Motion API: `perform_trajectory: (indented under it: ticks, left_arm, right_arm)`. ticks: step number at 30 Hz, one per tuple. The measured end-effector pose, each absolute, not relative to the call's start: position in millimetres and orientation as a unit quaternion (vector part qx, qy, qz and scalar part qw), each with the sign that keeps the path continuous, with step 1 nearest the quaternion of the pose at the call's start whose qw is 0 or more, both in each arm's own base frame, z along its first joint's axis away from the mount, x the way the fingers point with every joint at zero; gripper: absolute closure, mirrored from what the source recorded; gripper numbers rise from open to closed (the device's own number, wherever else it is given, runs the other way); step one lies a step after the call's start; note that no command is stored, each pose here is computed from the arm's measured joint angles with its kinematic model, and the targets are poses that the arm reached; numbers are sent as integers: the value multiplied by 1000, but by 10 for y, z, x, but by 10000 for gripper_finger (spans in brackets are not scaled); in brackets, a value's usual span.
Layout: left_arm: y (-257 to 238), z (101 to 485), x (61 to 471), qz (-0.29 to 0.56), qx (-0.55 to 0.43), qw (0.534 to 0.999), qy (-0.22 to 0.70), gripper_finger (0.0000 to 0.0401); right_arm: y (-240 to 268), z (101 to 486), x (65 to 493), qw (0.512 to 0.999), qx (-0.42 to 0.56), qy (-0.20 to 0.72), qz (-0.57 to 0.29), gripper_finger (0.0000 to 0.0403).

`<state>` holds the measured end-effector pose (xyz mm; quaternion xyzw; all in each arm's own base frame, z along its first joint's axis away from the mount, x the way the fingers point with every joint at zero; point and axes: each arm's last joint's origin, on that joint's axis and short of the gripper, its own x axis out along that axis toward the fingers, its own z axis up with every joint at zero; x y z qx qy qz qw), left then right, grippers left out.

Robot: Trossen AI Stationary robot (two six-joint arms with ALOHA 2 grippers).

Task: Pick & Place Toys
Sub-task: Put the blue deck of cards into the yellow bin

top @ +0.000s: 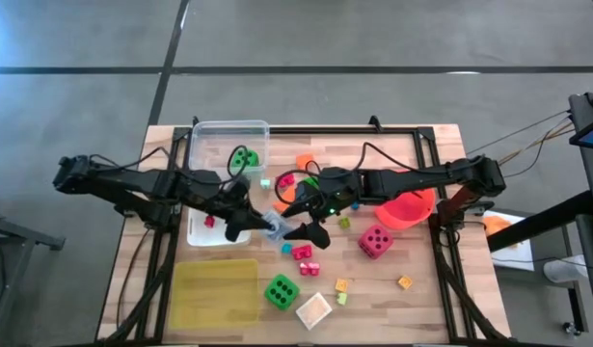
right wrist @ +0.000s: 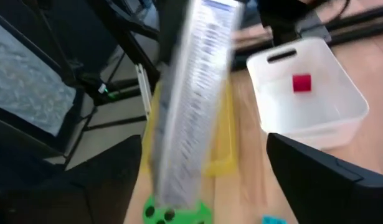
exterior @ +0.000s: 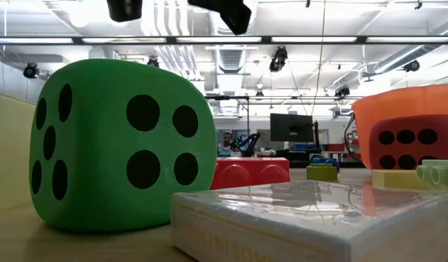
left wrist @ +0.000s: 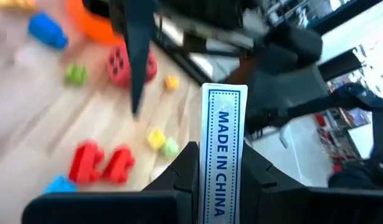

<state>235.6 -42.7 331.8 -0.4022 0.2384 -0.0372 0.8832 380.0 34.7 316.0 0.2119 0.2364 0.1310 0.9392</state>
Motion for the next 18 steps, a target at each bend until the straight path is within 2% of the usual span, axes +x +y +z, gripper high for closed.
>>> perform_trajectory:
  ticks: [10,18]
  left_arm:
    - [-677,3204,2019,-38,-416,831,369,352]
    - [-964,3075,1781,-34,-424,766,481,352]
  right_arm:
    - [343,3056,3746,924,216,294,117,46]
    - [341,3021,3724,917,219,314,110,46]
